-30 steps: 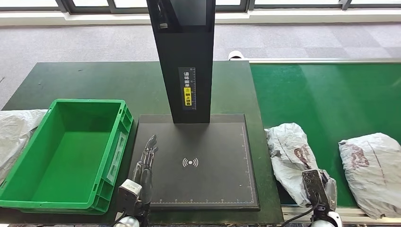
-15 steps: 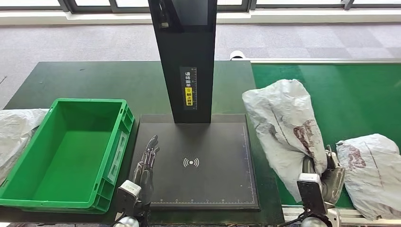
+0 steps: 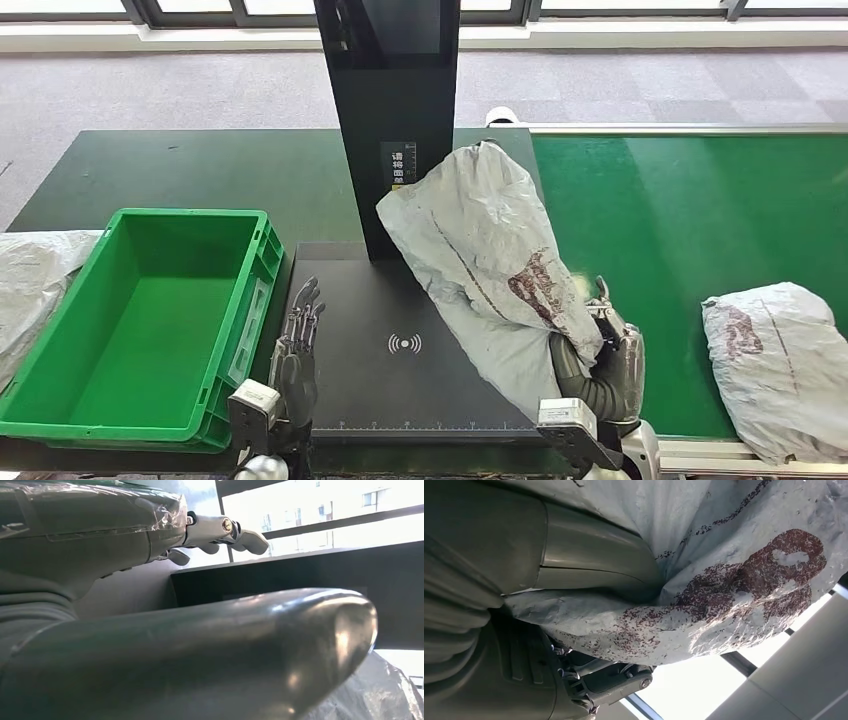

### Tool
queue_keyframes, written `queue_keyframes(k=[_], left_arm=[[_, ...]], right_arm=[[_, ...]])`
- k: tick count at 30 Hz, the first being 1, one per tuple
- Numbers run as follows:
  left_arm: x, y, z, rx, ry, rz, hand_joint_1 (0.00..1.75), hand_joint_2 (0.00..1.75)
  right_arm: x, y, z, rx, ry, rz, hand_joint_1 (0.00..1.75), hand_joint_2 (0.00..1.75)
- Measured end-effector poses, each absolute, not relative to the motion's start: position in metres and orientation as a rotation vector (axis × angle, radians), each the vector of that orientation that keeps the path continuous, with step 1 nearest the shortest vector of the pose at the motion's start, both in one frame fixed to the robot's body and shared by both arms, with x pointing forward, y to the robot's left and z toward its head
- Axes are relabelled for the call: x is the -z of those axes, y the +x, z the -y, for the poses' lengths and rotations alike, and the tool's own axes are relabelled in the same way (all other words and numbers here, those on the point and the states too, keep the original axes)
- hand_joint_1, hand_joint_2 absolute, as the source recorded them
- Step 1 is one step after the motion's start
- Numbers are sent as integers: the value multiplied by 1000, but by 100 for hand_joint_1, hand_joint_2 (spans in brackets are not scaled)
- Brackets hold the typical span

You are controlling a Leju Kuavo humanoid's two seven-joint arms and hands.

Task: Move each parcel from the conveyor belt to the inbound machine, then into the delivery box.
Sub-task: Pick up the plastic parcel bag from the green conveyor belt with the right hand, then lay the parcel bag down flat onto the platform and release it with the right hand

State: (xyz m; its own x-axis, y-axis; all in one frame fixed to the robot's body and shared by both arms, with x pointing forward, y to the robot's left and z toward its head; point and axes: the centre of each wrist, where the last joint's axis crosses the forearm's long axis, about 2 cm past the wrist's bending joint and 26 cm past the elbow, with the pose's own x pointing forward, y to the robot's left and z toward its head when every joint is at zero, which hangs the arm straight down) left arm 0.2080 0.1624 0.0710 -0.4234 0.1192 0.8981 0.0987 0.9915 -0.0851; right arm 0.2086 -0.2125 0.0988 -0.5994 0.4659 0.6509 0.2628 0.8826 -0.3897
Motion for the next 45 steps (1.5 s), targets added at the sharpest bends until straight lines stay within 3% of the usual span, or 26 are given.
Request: queue_keyframes(k=[19,25,37,38,41,42,45], left_arm=[[-71,208,-163,-46,-84,2012,0,0],[-71,208,-165,-117,6,2003,0,0],[-72,208,-165,-129,16,2001,0,0],[-72,208,-165,-131,18,2001,0,0],[-72,208,-165,-148,36,1997,0,0],[-72,208,-165,-156,43,1995,0,0],[-72,209,-166,-174,72,1994,0,0]], right_arm=[[-63,221,183,-453,-245,2083,175,175],[-35,222,160,-585,-52,1892,175,175],[-15,222,146,-614,7,1801,173,175],[-15,222,146,-616,11,1796,151,175],[-14,222,145,-626,30,1773,22,175],[-13,222,145,-630,35,1768,0,175],[-11,220,144,-642,47,1773,0,175]])
